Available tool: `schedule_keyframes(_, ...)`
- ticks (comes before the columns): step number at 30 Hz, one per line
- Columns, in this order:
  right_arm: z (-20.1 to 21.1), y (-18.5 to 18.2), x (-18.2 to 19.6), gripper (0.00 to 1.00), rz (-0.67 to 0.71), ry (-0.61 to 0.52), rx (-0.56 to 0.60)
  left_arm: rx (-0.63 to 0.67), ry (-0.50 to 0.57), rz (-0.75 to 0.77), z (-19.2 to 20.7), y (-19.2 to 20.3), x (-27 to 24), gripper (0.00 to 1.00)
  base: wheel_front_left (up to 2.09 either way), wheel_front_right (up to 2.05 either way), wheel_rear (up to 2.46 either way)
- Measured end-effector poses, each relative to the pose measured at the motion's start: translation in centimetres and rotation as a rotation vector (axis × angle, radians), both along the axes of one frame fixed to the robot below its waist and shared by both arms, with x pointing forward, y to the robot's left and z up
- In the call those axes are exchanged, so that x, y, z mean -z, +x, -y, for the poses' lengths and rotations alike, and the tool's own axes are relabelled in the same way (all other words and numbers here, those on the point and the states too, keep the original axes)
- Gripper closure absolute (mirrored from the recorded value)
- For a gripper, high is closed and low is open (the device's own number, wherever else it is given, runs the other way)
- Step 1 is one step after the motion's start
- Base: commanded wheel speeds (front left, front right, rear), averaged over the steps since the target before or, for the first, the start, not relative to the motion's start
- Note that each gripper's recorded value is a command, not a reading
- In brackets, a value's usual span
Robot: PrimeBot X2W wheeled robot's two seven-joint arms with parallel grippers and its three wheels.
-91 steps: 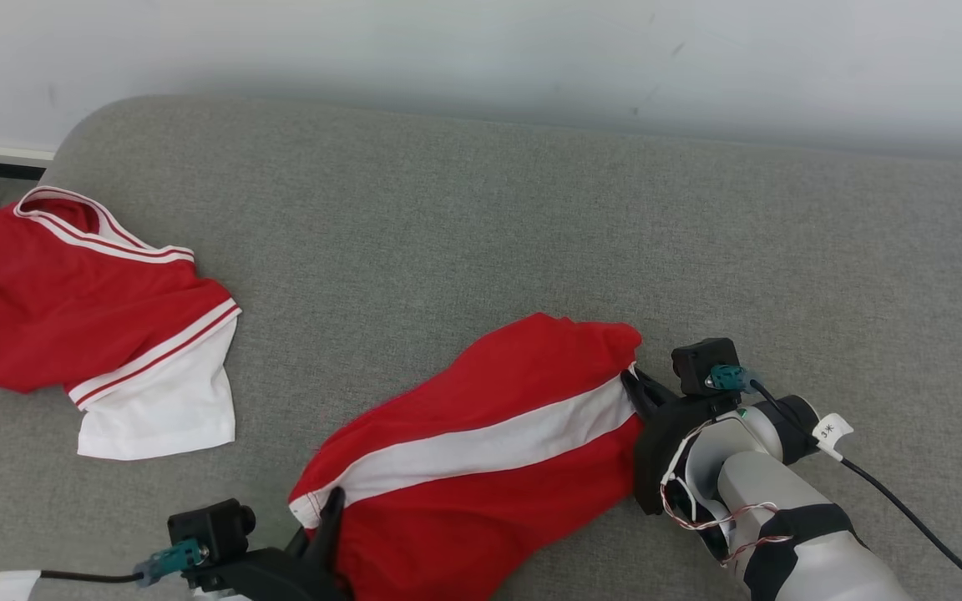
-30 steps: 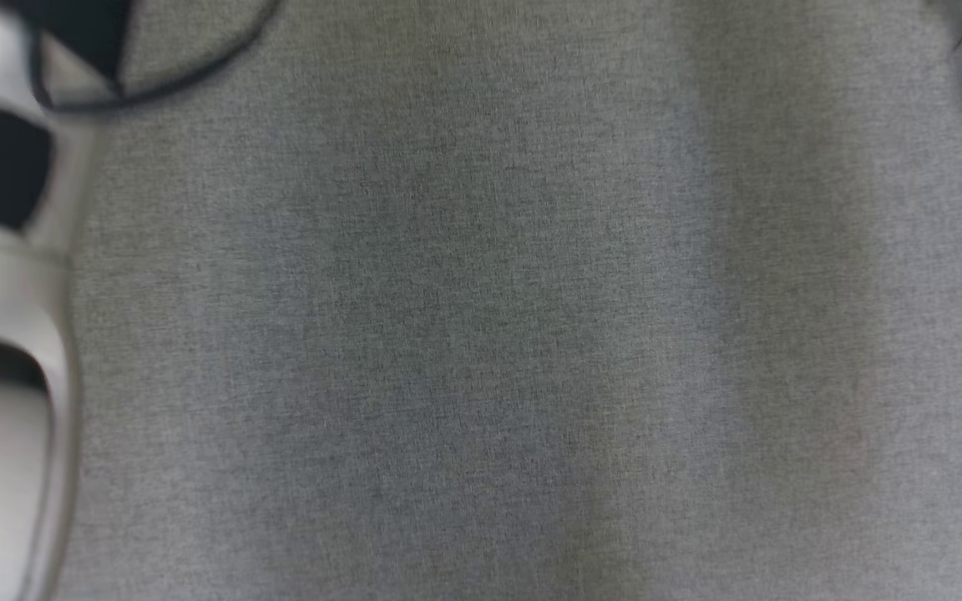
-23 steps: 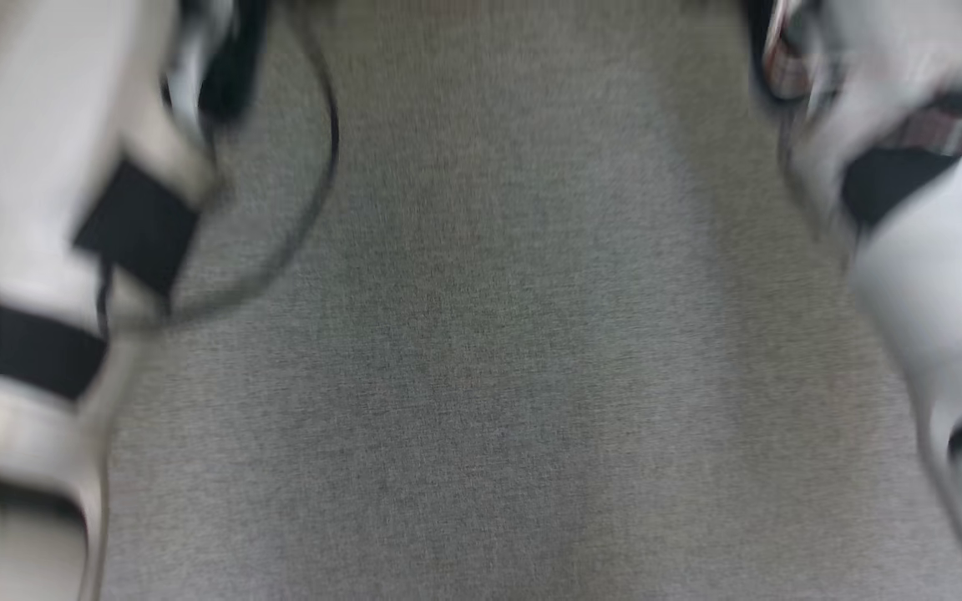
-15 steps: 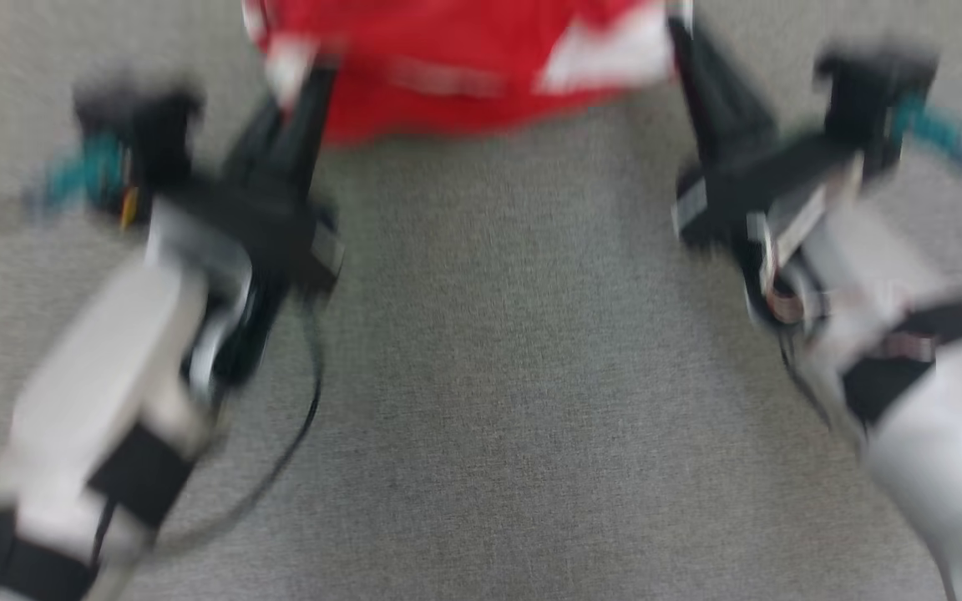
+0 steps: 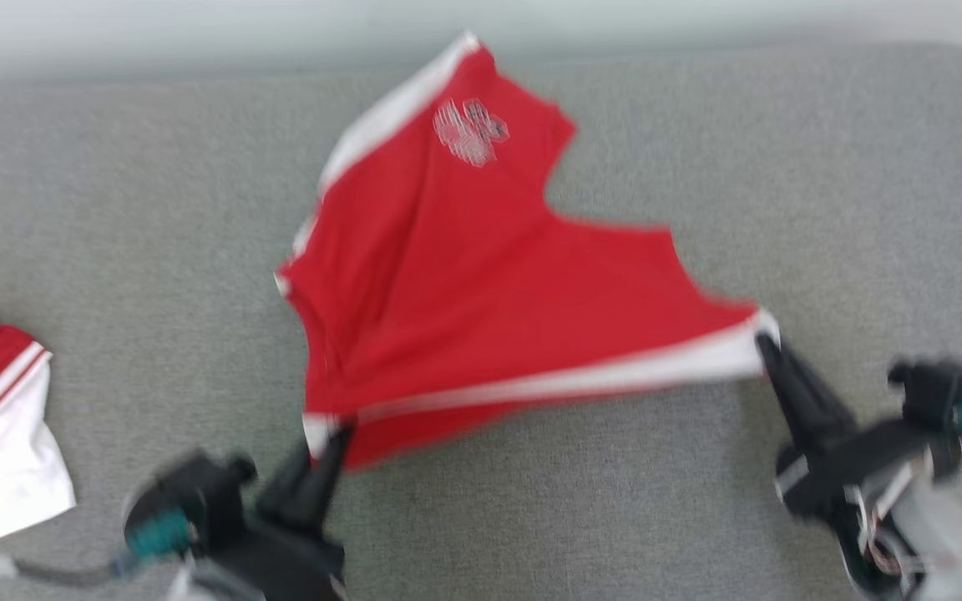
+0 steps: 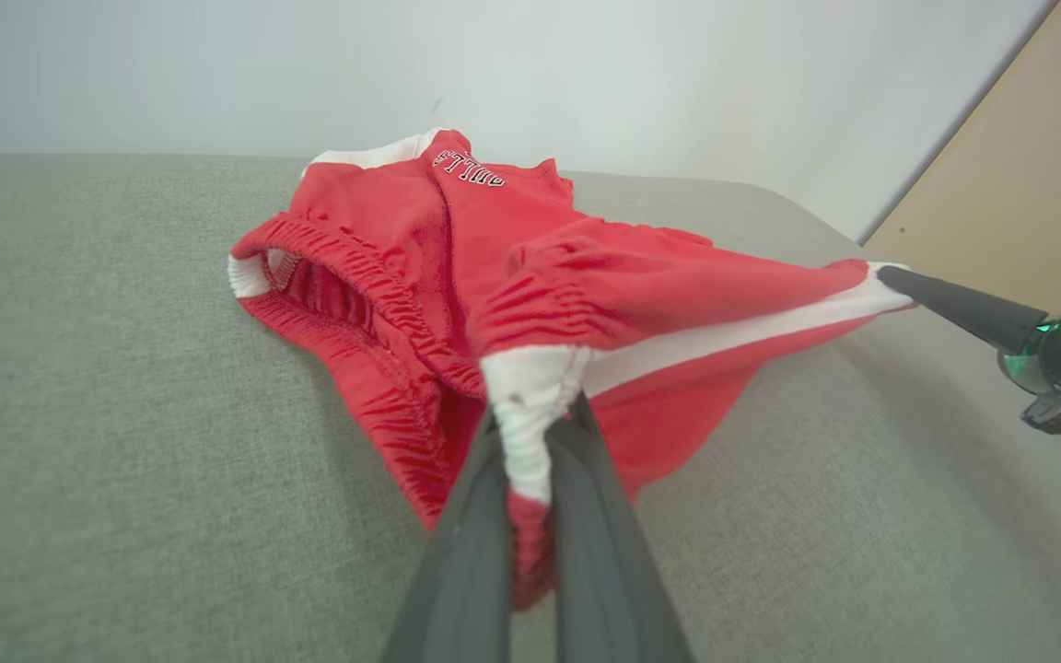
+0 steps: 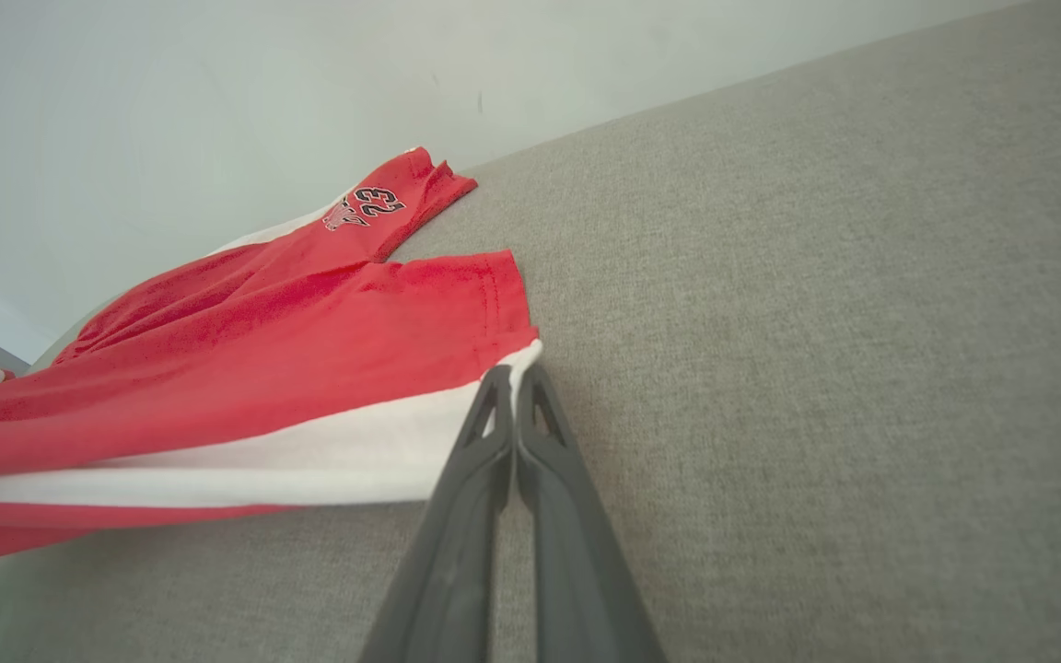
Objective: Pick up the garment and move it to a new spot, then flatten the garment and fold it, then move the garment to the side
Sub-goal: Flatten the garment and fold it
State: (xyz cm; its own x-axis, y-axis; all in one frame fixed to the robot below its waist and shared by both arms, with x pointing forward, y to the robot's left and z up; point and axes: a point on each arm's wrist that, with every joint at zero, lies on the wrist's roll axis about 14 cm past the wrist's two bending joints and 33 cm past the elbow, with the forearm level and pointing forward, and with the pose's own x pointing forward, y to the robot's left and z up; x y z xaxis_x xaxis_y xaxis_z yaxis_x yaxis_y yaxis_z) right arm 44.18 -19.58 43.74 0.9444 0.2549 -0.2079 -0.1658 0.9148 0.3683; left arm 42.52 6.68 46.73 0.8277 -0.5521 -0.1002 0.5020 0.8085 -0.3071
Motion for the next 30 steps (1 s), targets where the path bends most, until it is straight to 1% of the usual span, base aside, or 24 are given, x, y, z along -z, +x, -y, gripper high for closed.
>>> schedule_keyframes(3,0.5,-2.7,0.9,1.00,-0.045,0.000,0.009,-0.012,0.033,-0.011,0.0,-2.5,0.6,1.00,0.00,0.00,0.00)
schedule_keyframes(8,0.7,-7.2,2.5,1.00,-0.129,0.015,0.023,-0.042,0.073,-0.004,-0.6,-5.4,0.7,1.00,0.00,0.00,0.00)
schedule_keyframes(11,0.2,-8.2,2.1,1.00,-0.132,0.044,0.032,-0.066,0.071,-0.022,-1.1,-6.6,0.9,1.00,0.00,0.00,0.00)
schedule_keyframes(14,-0.7,-8.4,1.3,1.00,-0.114,0.044,0.018,-0.089,0.060,-0.014,-1.5,-6.8,0.5,1.00,0.00,0.00,0.00)
schedule_keyframes(18,-2.1,-7.1,-1.3,1.00,-0.048,0.042,-0.015,-0.088,0.036,0.007,-1.4,-6.8,-0.3,1.00,0.00,0.00,0.00)
schedule_keyframes(21,-2.7,-5.3,-3.9,1.00,0.018,0.016,-0.045,-0.107,-0.020,0.019,-1.5,-6.1,-1.4,1.00,0.00,0.00,0.00)
schedule_keyframes(24,-3.2,-2.2,-6.7,1.00,0.090,-0.032,-0.076,-0.117,-0.070,0.061,-1.5,-4.5,-3.1,1.00,0.00,0.00,0.00)
schedule_keyframes(26,-3.7,-0.1,-8.0,1.00,0.121,-0.072,-0.101,-0.134,-0.141,0.062,-1.4,-3.3,-4.0,1.00,0.00,0.00,0.00)
schedule_keyframes(27,-4.0,1.1,-8.7,1.00,0.134,-0.082,-0.111,-0.141,-0.148,0.072,-1.6,-2.6,-4.3,1.00,0.00,0.00,0.00)
schedule_keyframes(29,-4.6,3.5,-9.6,1.00,0.150,-0.126,-0.133,-0.177,-0.203,0.069,-2.4,-1.0,-4.9,1.00,0.00,0.00,0.00)
schedule_keyframes(30,-4.9,4.7,-10.1,1.00,0.163,-0.145,-0.139,-0.183,-0.205,0.073,-2.6,-0.4,-5.0,1.00,0.00,0.00,0.00)
